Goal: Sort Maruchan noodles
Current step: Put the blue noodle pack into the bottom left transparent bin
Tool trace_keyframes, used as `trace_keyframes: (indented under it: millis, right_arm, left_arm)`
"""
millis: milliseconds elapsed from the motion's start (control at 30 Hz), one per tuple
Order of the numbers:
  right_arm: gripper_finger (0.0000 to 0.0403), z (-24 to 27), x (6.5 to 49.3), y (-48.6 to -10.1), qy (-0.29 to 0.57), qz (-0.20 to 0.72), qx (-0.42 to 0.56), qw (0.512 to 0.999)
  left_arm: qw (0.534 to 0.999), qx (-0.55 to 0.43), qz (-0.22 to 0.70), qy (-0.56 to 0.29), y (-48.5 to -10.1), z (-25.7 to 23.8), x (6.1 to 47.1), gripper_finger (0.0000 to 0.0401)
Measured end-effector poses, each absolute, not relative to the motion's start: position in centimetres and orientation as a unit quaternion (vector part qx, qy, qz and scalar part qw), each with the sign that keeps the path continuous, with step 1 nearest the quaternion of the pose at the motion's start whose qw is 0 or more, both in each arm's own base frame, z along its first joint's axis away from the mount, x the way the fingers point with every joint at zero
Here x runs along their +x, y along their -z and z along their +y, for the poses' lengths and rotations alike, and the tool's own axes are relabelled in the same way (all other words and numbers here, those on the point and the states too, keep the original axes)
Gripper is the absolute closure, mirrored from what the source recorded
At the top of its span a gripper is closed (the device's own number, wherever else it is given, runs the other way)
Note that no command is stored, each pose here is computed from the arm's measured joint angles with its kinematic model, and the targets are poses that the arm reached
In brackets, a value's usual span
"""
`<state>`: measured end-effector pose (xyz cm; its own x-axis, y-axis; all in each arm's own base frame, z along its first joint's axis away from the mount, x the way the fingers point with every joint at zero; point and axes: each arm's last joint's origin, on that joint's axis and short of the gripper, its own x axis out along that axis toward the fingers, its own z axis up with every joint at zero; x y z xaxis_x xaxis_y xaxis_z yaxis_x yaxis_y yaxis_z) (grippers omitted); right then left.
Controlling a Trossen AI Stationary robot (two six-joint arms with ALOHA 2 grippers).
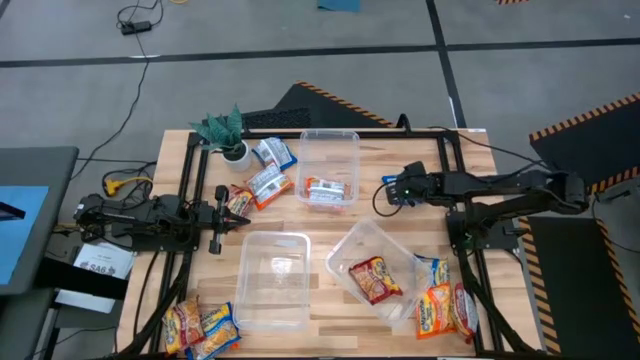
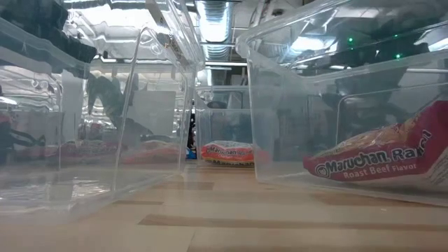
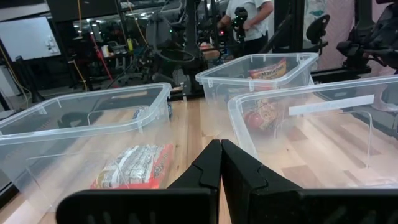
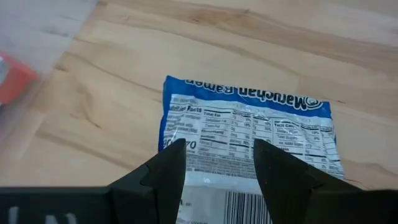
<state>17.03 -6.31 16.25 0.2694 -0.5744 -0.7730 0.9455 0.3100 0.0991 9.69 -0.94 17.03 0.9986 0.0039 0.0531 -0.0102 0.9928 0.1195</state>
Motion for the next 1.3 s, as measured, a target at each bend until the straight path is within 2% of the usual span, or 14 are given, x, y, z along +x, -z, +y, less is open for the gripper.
trace_keyframes:
  millis: [233,767,900,1067,1100,1300]
  right_arm:
    - [0.0193,-6.2,17.1,-15.8,0.508,0.314,0.291,0.747]
    - [0.0201,-6.8,18.4,-13.2,0.524,0.364,0.252,0.728]
    - [0.0253,-6.8,18.4,-13.0,0.526,0.371,0.243,0.726]
    - [0.0375,-6.7,18.2,-13.2,0.518,0.379,0.233,0.731]
    - [0.0387,-6.7,18.1,-13.3,0.516,0.379,0.232,0.732]
    - [0.0396,-6.5,17.7,-14.3,0.503,0.374,0.236,0.742]
  left_arm:
    - [0.998,0.06,-0.027,-0.004,-17.0,-0.9,9.7,0.0401]
    - [0.998,0.06,-0.027,-0.003,-17.0,-0.9,9.7,0.0401]
    - [0.998,0.06,-0.026,-0.004,-17.0,-0.9,9.7,0.0401]
    - [0.998,0.06,-0.027,-0.004,-17.0,-0.9,9.7,0.0401]
    - [0.998,0.06,-0.027,-0.003,-17.0,-0.9,9.7,0.0401]
    - [0.998,0.06,-0.027,-0.004,-17.0,-0.9,9.7,0.0401]
